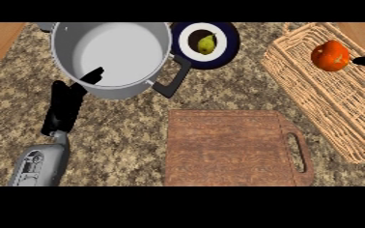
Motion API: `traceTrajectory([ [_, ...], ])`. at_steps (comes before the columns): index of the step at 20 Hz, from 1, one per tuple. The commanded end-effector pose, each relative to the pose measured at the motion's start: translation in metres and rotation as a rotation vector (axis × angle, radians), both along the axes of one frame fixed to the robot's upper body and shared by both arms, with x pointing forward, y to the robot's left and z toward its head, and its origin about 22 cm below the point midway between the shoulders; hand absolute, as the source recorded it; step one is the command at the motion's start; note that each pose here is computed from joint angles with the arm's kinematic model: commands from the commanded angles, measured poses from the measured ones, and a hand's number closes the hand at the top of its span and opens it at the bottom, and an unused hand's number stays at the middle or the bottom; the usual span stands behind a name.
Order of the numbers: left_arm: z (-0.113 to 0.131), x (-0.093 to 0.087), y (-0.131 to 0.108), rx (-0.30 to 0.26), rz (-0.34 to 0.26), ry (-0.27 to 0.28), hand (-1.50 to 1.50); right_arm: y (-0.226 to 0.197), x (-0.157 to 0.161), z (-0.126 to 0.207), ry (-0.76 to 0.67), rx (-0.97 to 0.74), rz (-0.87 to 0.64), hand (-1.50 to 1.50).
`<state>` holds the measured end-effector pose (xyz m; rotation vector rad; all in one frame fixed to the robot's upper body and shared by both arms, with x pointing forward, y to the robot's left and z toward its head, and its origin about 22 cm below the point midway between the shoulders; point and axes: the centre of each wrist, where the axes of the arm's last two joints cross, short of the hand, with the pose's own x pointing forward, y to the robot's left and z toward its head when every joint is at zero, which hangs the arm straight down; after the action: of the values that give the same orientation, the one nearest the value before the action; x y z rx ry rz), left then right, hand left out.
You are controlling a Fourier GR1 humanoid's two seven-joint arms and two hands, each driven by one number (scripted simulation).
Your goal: Pick the squash from the cutting board and place it in the basket
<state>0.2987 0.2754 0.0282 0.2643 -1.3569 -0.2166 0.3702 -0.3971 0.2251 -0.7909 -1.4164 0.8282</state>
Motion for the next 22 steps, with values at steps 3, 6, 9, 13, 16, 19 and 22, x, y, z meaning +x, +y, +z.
traceTrajectory([
  [3, 0.004, 0.001, 0.015, 0.007, 0.004, -0.003, 0.0, -0.005, 0.006, -0.022, -0.1, 0.15, -0.016, -1.5],
  [6, 0.003, 0.006, -0.011, -0.007, 0.018, 0.004, 0.0, -0.007, 0.001, -0.008, -0.201, 0.234, -0.044, -1.5],
  [9, 0.009, -0.002, 0.003, 0.009, -0.001, -0.002, 0.0, -0.029, -0.007, 0.006, -0.286, 0.268, -0.152, -1.5],
  [13, -0.001, -0.002, -0.004, 0.001, 0.009, -0.012, 0.0, -0.063, -0.02, 0.01, -0.305, 0.356, -0.266, -1.5],
  [16, -0.002, -0.005, -0.002, -0.005, -0.008, 0.001, 0.0, -0.102, -0.037, 0.022, -0.28, 0.403, -0.353, -1.5],
  [19, 0.001, 0.001, -0.007, 0.001, -0.002, -0.016, 0.0, -0.15, -0.075, 0.019, -0.295, 0.447, -0.373, -1.5],
  [22, -0.007, -0.008, -0.009, -0.016, -0.008, 0.003, 0.0, -0.188, -0.111, 0.028, -0.28, 0.433, -0.376, -1.5],
])
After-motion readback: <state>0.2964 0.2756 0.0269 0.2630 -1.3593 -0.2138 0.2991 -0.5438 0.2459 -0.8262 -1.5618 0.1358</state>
